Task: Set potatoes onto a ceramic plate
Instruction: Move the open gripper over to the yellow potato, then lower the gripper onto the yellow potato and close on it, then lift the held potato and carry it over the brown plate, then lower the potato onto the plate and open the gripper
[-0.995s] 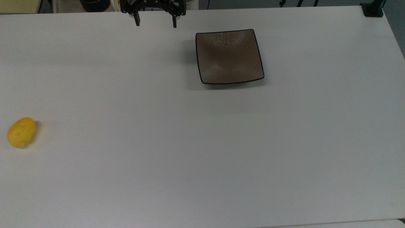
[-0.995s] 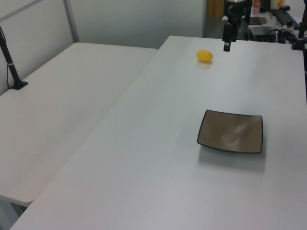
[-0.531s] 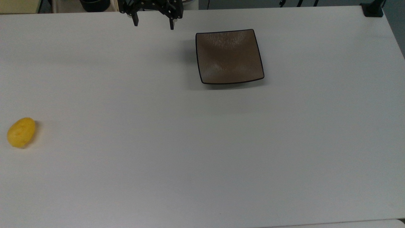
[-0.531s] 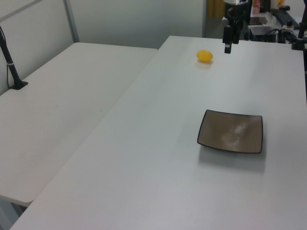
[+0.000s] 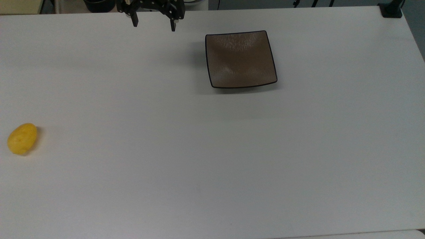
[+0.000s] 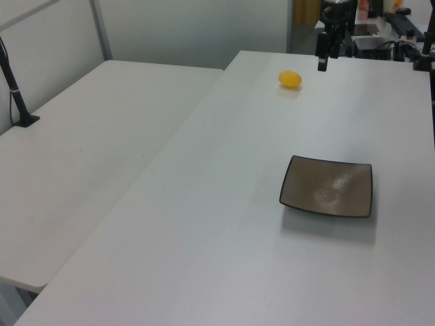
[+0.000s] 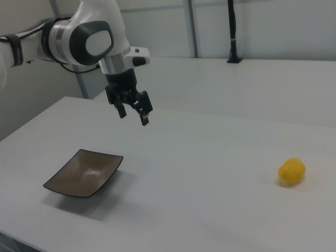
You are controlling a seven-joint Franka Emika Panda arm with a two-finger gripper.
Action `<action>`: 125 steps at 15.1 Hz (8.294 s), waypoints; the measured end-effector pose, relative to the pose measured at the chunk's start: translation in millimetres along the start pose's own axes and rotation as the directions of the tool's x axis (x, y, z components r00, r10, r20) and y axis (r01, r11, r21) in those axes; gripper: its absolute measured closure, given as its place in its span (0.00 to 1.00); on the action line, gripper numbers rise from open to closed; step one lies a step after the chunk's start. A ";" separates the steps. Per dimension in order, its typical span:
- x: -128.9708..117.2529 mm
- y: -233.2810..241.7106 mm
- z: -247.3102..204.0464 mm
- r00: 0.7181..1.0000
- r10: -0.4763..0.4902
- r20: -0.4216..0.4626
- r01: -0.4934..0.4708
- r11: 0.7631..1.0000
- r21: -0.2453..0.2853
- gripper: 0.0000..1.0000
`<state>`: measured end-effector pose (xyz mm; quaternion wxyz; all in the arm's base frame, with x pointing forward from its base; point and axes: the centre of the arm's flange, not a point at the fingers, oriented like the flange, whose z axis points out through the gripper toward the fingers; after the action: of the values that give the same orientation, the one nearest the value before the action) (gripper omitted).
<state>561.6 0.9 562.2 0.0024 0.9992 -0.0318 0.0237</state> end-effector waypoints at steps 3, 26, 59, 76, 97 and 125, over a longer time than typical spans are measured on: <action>3.2 11.0 -1.9 1.000 0.020 -0.024 -0.020 1.000 0.001 0.00; 115.6 254.7 118.2 0.863 0.359 -0.355 -0.390 0.921 -0.018 0.00; 169.9 322.2 268.9 0.758 0.420 -0.500 -0.484 0.875 0.001 0.01; 173.2 295.6 212.6 0.760 0.363 -0.539 -0.433 0.902 -0.002 0.29; 74.3 -25.9 113.0 0.994 0.019 -0.110 -0.023 0.999 -0.036 0.29; -15.2 -179.9 158.3 0.985 -0.157 0.072 0.160 0.986 -0.039 0.08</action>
<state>565.4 180.4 402.7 0.0255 0.9985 0.0472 -0.0115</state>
